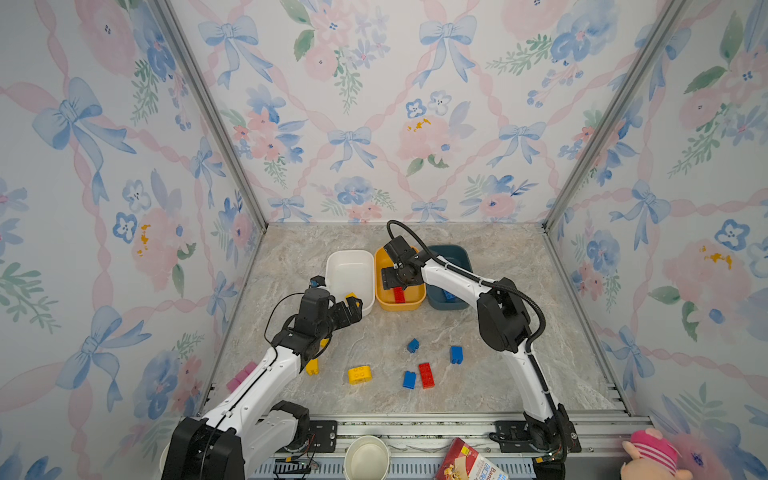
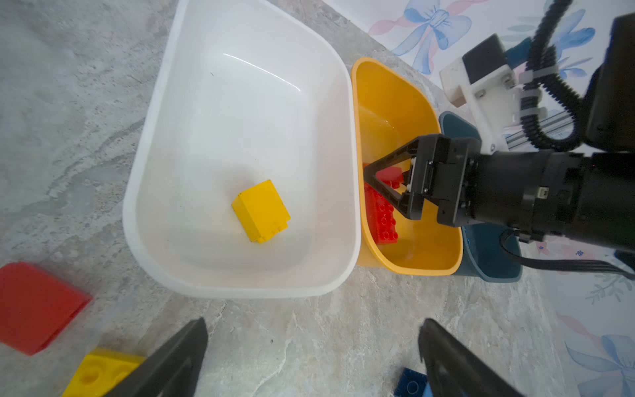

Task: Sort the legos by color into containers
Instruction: 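Carry the red brick into the yellow bin and release it with right gripper, then move the right gripper down onto the blue brick and grasp it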

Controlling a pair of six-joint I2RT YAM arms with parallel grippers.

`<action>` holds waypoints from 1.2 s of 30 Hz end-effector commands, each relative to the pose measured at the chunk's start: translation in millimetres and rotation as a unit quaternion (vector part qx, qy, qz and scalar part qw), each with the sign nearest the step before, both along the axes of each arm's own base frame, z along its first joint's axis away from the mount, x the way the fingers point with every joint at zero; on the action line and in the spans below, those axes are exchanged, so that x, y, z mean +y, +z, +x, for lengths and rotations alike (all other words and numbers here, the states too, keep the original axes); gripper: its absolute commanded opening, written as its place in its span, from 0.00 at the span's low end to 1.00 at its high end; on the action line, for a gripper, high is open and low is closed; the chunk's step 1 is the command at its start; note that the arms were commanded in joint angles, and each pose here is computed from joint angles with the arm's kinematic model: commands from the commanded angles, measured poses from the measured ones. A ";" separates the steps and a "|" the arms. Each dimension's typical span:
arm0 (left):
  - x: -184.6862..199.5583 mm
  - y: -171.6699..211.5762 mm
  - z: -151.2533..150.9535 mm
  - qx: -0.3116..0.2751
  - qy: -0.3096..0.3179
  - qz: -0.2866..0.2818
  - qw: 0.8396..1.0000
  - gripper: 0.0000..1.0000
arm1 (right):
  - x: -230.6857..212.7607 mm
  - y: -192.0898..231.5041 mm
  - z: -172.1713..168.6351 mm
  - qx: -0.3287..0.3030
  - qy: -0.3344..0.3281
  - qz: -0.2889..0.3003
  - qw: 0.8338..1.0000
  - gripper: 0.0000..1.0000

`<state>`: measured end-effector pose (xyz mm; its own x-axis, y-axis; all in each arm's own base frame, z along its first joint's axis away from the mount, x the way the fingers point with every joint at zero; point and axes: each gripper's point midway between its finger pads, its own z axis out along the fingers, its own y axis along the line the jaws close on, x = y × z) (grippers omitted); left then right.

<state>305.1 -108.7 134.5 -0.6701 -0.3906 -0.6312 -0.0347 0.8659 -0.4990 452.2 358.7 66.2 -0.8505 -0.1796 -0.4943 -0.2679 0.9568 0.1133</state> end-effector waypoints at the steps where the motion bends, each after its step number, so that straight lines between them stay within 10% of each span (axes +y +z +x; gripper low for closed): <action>1: 2.0 -1.3 1.5 0.001 0.004 0.000 1.000 0.98 | 0.1 22.0 -0.2 -0.005 0.005 0.016 1.000 0.87; 36: 0.4 -13.5 5.0 0.017 -0.002 0.011 1.000 0.98 | -117.0 57.0 -157.9 0.032 -0.054 0.018 0.998 0.94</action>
<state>306.0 -109.1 118.3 -0.7020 -0.3801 -0.6023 -0.0592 0.8739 -0.4825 307.6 254.7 122.6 -0.8870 -0.0852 -0.4539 -0.1874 0.9647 0.1852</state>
